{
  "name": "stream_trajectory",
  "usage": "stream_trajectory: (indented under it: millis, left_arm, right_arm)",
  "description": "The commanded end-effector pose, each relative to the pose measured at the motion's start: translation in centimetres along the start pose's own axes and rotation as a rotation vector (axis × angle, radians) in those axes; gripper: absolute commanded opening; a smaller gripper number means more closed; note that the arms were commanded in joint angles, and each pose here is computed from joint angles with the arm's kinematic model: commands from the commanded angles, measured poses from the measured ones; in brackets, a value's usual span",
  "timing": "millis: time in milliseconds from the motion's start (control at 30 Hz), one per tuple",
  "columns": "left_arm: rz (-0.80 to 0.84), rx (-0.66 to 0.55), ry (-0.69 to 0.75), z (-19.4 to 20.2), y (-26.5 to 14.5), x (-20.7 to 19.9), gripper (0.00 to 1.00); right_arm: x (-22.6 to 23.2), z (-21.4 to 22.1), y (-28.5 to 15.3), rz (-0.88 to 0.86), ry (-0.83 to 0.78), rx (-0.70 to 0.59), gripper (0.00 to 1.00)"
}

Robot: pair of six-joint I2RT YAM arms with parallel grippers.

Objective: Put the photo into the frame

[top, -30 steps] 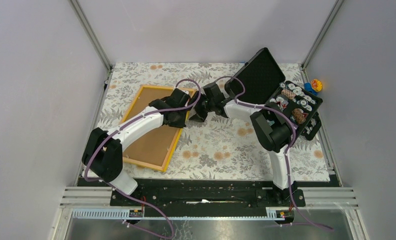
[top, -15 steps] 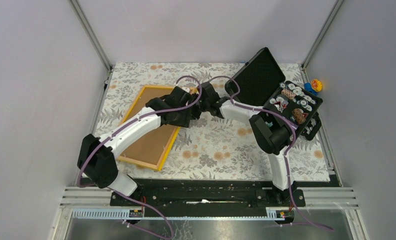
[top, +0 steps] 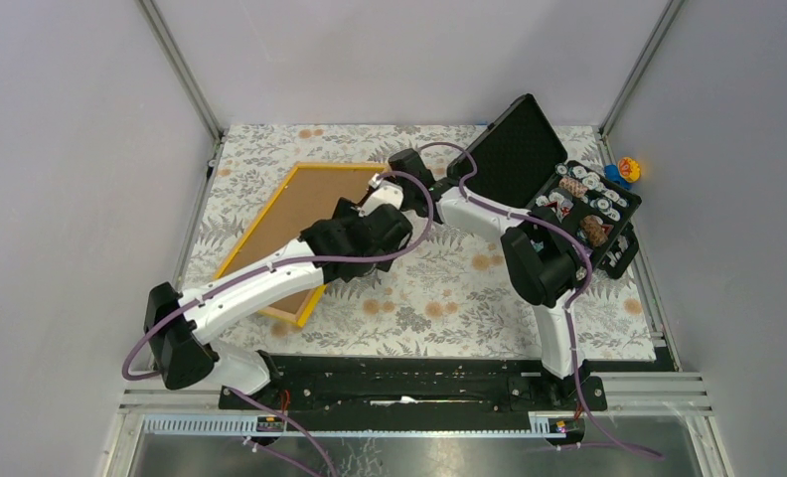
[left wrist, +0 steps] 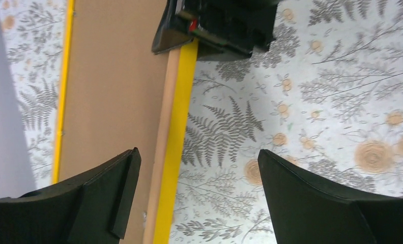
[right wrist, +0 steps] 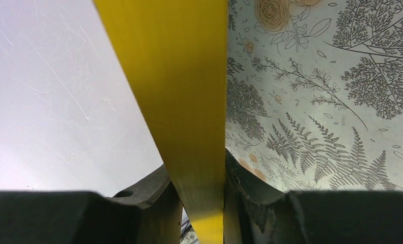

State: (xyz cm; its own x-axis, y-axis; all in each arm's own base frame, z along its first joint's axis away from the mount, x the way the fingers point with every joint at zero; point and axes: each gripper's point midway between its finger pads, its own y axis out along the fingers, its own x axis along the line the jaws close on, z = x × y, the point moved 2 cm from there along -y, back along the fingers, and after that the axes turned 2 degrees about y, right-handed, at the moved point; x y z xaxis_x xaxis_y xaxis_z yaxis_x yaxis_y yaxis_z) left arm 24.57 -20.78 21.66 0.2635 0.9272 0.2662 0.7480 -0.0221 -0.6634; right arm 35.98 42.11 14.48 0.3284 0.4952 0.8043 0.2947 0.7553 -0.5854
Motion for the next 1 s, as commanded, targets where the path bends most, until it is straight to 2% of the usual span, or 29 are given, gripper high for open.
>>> stream_trajectory:
  millis: [0, 167, 400, 667, 833, 967]
  left_arm:
    - [-0.174, -0.047, 0.063, 0.2, -0.6, 2.1, 0.92]
    - [-0.262, -0.015, 0.191, 1.4, 0.3, 1.5, 0.92]
    - [-0.371, 0.011, 0.285, 2.8, 2.0, 2.0, 0.90]
    - [-0.461, 0.033, 0.343, 3.6, 3.2, 3.0, 0.72]
    - [-0.548, 0.007, 0.361, 2.9, 3.2, 3.8, 0.60]
    - [-0.597, 0.012, 0.385, 3.0, 3.7, 4.1, 0.57]
  right_arm:
    - [4.5, -0.7, -3.7, -0.083, 0.119, 0.015, 0.00]
    - [5.0, -1.3, -4.4, -0.099, 0.153, 0.021, 0.00]
    - [6.0, -1.6, -5.8, -0.128, 0.153, 0.012, 0.00]
    - [5.6, -1.8, -6.3, -0.125, 0.163, 0.032, 0.00]
    - [5.7, -1.7, -6.5, -0.128, 0.157, 0.038, 0.00]
    - [5.3, -1.5, -6.5, -0.122, 0.162, 0.049, 0.00]
